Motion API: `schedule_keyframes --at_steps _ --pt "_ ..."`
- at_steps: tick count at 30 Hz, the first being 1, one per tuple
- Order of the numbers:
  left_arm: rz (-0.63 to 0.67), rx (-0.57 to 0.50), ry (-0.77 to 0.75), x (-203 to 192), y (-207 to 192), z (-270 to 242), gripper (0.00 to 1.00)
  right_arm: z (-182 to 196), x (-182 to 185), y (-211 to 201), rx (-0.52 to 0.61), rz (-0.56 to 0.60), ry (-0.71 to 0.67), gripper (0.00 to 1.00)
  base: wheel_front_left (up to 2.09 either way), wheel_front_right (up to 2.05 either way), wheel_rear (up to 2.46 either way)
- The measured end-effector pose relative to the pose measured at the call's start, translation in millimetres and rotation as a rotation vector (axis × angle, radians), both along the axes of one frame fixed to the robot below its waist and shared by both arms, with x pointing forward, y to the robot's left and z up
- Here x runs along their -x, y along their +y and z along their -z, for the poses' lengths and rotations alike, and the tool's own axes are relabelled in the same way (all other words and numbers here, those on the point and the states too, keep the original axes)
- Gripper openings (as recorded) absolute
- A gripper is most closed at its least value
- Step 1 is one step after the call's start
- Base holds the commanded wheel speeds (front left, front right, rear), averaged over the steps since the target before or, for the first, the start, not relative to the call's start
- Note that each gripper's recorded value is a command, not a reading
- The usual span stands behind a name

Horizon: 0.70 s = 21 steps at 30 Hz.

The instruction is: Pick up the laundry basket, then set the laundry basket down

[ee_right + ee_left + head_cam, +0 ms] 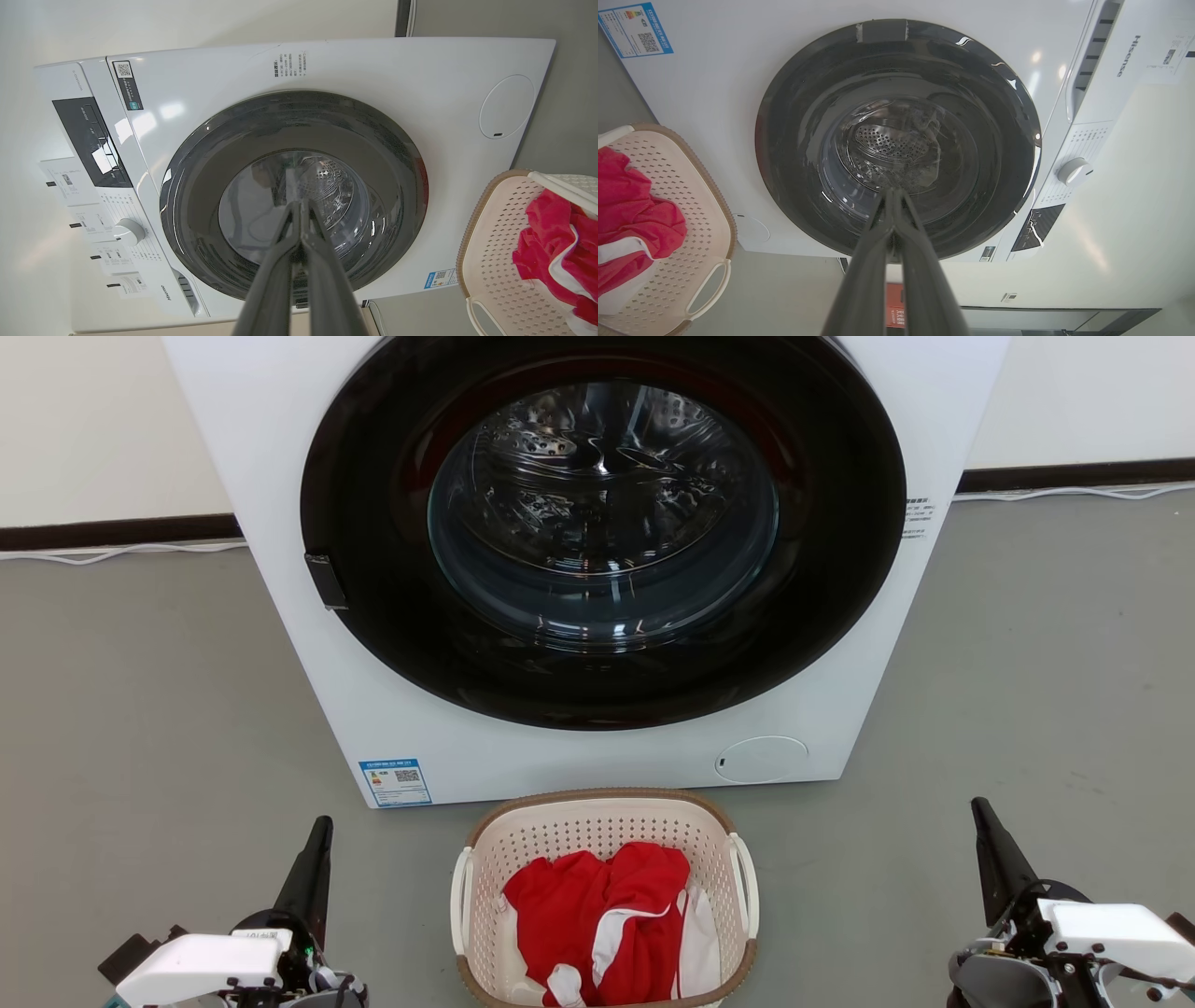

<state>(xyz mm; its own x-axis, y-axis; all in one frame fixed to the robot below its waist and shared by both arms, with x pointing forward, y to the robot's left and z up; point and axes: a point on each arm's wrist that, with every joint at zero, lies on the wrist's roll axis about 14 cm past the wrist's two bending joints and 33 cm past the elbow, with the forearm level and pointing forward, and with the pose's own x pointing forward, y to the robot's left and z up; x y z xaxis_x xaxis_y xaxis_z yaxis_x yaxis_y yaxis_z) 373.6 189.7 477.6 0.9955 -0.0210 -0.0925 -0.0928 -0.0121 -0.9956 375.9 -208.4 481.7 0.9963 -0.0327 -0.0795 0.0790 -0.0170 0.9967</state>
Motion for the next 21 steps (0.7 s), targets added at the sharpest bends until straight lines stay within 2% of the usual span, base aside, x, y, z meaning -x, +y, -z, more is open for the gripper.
schedule_keyframes --at_steps 21 --pt "-0.002 0.001 0.000 0.1 0.3 0.1 0.00 0.0 0.0 -0.3 0.000 0.001 0.000 0.00 0.00 0.00 0.00"
